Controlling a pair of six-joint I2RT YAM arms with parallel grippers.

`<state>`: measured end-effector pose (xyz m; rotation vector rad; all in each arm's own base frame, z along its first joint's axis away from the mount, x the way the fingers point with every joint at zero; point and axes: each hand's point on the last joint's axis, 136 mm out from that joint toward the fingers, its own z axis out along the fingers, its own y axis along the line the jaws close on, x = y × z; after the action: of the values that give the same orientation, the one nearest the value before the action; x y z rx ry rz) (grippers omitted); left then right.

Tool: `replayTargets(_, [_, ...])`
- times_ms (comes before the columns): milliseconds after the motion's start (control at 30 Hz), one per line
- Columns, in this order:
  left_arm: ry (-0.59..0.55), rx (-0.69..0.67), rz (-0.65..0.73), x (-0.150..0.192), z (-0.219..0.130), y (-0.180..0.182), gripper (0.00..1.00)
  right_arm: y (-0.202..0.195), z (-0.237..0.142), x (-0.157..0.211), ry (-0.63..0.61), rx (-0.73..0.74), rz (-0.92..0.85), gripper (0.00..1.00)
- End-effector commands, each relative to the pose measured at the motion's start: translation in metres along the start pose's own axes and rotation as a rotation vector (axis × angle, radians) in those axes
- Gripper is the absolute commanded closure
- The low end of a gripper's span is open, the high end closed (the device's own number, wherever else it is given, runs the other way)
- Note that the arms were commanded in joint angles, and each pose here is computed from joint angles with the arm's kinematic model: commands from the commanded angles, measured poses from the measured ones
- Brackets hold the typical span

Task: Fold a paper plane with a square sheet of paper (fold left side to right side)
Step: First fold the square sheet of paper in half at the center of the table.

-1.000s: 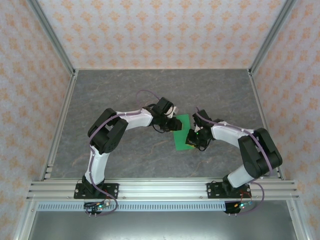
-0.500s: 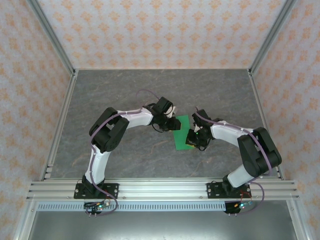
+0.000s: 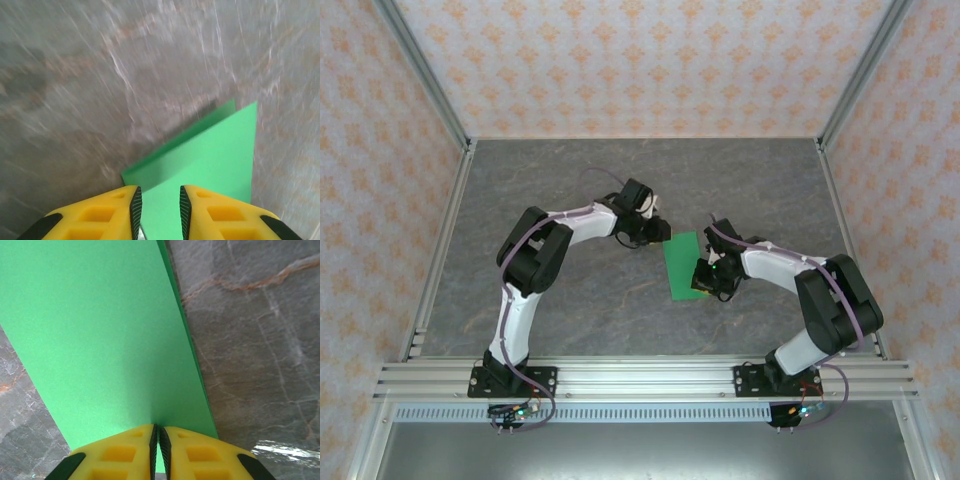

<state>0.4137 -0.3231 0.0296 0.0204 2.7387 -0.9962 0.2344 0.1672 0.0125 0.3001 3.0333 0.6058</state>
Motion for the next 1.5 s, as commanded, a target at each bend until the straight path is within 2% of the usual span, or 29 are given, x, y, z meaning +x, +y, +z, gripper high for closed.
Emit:
replayTargets(0, [-0.044, -0.035, 0.002, -0.022, -0.003, 0.014, 0.71, -0.052, 0.015, 0.028, 0.080, 0.200, 0.032, 0.83])
replayTargets(167, [-0.076, -0.023, 0.014, -0.025, -0.024, 0.008, 0.71, -0.050, 0.015, 0.026, 0.072, 0.191, 0.035, 0.83])
replayTargets(333, [-0.093, 0.072, 0.039, -0.012, -0.039, -0.015, 0.71, -0.048, 0.014, 0.025, 0.069, 0.189, 0.033, 0.83])
replayTargets(500, [-0.025, 0.135, 0.080, 0.012, -0.019, -0.042, 0.73, -0.049, 0.016, 0.025, 0.073, 0.191, 0.034, 0.83])
replayTargets(633, [0.010, 0.139, 0.088, 0.019, 0.002, -0.050, 0.73, -0.046, 0.016, 0.023, 0.075, 0.186, 0.034, 0.83])
replayTargets(900, [-0.006, 0.047, 0.068, 0.009, 0.017, -0.023, 0.75, -0.046, 0.014, 0.023, 0.075, 0.189, 0.034, 0.83])
replayTargets(1267, [-0.061, -0.032, 0.003, -0.008, 0.018, 0.023, 0.75, -0.050, 0.013, 0.026, 0.081, 0.206, 0.032, 0.83])
replayTargets(1467, [-0.055, -0.099, 0.004, -0.015, 0.018, 0.040, 0.75, -0.048, 0.013, 0.027, 0.086, 0.190, 0.032, 0.83])
